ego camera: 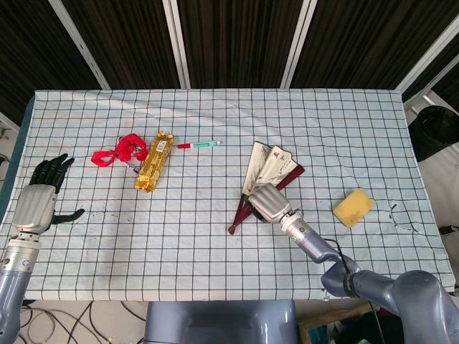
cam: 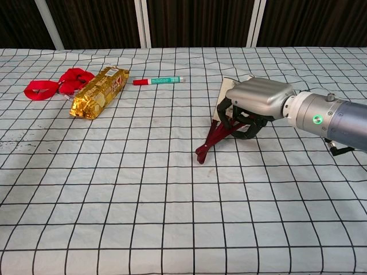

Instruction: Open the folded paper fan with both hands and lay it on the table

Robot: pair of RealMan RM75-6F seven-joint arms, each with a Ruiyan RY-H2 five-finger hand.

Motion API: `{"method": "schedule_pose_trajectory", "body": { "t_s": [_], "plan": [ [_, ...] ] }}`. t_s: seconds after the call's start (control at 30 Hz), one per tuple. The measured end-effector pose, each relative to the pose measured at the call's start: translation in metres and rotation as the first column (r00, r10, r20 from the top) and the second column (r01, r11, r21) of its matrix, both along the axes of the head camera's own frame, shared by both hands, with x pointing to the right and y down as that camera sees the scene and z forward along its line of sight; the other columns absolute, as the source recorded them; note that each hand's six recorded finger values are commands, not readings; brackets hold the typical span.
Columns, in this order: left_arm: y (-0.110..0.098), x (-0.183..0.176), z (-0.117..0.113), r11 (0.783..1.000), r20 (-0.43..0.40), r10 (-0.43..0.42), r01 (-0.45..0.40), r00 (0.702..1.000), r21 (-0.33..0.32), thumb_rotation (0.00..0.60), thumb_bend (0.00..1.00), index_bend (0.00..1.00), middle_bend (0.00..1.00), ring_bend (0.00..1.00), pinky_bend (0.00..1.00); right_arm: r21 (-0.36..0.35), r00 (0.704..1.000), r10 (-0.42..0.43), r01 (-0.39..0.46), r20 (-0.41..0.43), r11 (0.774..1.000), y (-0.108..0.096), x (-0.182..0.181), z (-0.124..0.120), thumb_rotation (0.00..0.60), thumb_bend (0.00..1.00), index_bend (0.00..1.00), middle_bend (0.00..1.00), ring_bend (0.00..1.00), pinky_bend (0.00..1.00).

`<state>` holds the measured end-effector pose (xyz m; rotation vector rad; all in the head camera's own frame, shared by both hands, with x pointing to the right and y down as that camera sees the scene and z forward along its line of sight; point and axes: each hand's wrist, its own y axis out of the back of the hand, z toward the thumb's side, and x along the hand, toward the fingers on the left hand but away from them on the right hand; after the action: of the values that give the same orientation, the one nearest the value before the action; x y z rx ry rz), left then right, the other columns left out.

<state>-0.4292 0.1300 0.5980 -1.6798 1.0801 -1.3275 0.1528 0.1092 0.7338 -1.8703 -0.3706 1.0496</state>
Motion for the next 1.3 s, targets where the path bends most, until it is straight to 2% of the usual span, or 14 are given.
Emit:
{"method": "schedule_pose_trajectory", "body": {
  "t_s": [0.17, 0.37, 0.73, 1.0, 1.13, 1.3],
  "plan": [
    [-0.001, 0.003, 0.000, 1.000, 0.002, 0.005, -0.005, 1.000, -0.003, 0.600, 0.00, 0.00, 0.00, 0.00, 0.00, -0.010, 1.000, 0.018, -0.017, 0.024, 1.000, -0.002, -0.001, -0.004, 0.600, 0.38, 0.68, 0.87, 0.93, 0.78],
    [-0.005, 0.010, -0.003, 1.000, 0.006, 0.024, -0.024, 1.000, -0.001, 0.600, 0.00, 0.00, 0.00, 0.00, 0.00, -0.004, 0.996, 0.048, -0.047, 0.081, 0.999, -0.016, -0.009, -0.018, 0.600, 0.38, 0.69, 0.87, 0.93, 0.78],
    [-0.022, 0.037, -0.009, 0.997, -0.013, 0.079, -0.079, 0.997, 0.027, 0.600, 0.00, 0.00, 0.00, 0.00, 0.00, 0.088, 0.986, 0.007, -0.022, 0.167, 0.996, -0.064, -0.039, -0.070, 0.600, 0.38, 0.74, 0.87, 0.93, 0.78],
    [-0.039, 0.062, -0.012, 0.991, -0.030, 0.127, -0.126, 0.991, 0.047, 0.600, 0.00, 0.01, 0.00, 0.00, 0.00, 0.117, 0.975, 0.034, -0.061, 0.217, 0.991, -0.095, -0.053, -0.098, 0.600, 0.38, 0.75, 0.87, 0.93, 0.78],
    [-0.050, 0.075, -0.012, 0.989, -0.048, 0.141, -0.139, 0.989, 0.050, 0.600, 0.02, 0.06, 0.01, 0.00, 0.00, 0.126, 0.971, 0.044, -0.075, 0.234, 0.989, -0.106, -0.058, -0.109, 0.600, 0.38, 0.75, 0.87, 0.93, 0.78],
    [-0.065, 0.091, -0.010, 0.986, -0.062, 0.157, -0.154, 0.986, 0.059, 0.600, 0.08, 0.21, 0.06, 0.00, 0.00, 0.127, 0.964, 0.054, -0.089, 0.259, 0.988, -0.115, -0.062, -0.121, 0.600, 0.38, 0.76, 0.87, 0.93, 0.78]
  ]
}}
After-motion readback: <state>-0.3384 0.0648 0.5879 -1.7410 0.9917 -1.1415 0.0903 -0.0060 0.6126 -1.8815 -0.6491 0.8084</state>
